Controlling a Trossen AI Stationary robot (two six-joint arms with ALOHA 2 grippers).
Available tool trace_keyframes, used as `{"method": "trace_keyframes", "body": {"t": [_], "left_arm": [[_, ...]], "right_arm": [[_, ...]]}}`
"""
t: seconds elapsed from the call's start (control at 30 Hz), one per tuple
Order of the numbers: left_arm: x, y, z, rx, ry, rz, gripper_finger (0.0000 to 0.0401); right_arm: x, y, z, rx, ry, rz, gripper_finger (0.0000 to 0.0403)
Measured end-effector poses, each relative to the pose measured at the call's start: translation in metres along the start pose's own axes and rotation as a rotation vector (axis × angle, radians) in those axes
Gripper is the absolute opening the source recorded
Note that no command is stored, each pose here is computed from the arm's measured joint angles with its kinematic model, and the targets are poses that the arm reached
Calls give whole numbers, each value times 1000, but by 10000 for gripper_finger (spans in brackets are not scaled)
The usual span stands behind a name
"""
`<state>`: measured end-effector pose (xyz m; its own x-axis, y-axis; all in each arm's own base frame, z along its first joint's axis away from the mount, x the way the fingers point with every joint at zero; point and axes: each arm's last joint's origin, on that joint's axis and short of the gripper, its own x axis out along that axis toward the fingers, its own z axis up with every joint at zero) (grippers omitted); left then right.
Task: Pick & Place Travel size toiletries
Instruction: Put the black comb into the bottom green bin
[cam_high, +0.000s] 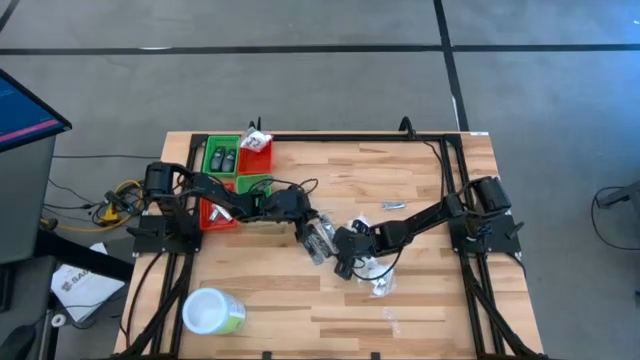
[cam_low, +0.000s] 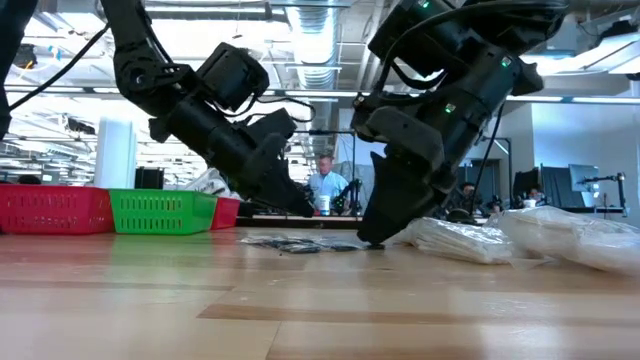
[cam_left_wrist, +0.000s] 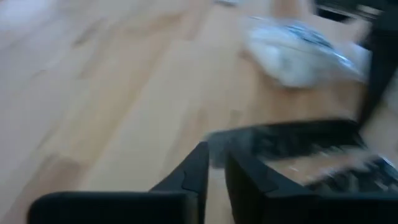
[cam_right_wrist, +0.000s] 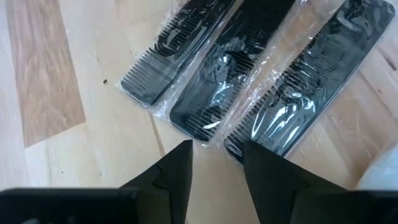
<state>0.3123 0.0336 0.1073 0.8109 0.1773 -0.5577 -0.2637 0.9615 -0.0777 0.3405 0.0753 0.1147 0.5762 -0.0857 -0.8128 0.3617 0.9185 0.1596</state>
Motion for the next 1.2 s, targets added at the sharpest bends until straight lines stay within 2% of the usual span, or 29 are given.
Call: {"method": "trace_keyframes", "body": {"t": [0.13, 0.3, 0.47, 0.83, 1.0, 1.2], "left_arm": [[0, -3, 0, 106, 4, -86, 97], [0, -4, 0, 274, 0, -91, 153], [0, -1, 0, 307, 0, -84, 186], [12, 0, -16, 299, 51, -84, 174], [13, 0, -16, 260, 50, -83, 171], [13, 0, -16, 259, 45, -83, 172]], "right_arm": [[0, 0, 1, 2, -9, 1, 142], [-1, 2, 0, -3, -13, 0, 149], [-1, 3, -1, 26, -16, 2, 148], [-11, 14, 18, -35, 30, -30, 124], [-6, 7, 20, 48, 34, -71, 128], [3, 0, 20, 131, 40, -106, 162]]}}
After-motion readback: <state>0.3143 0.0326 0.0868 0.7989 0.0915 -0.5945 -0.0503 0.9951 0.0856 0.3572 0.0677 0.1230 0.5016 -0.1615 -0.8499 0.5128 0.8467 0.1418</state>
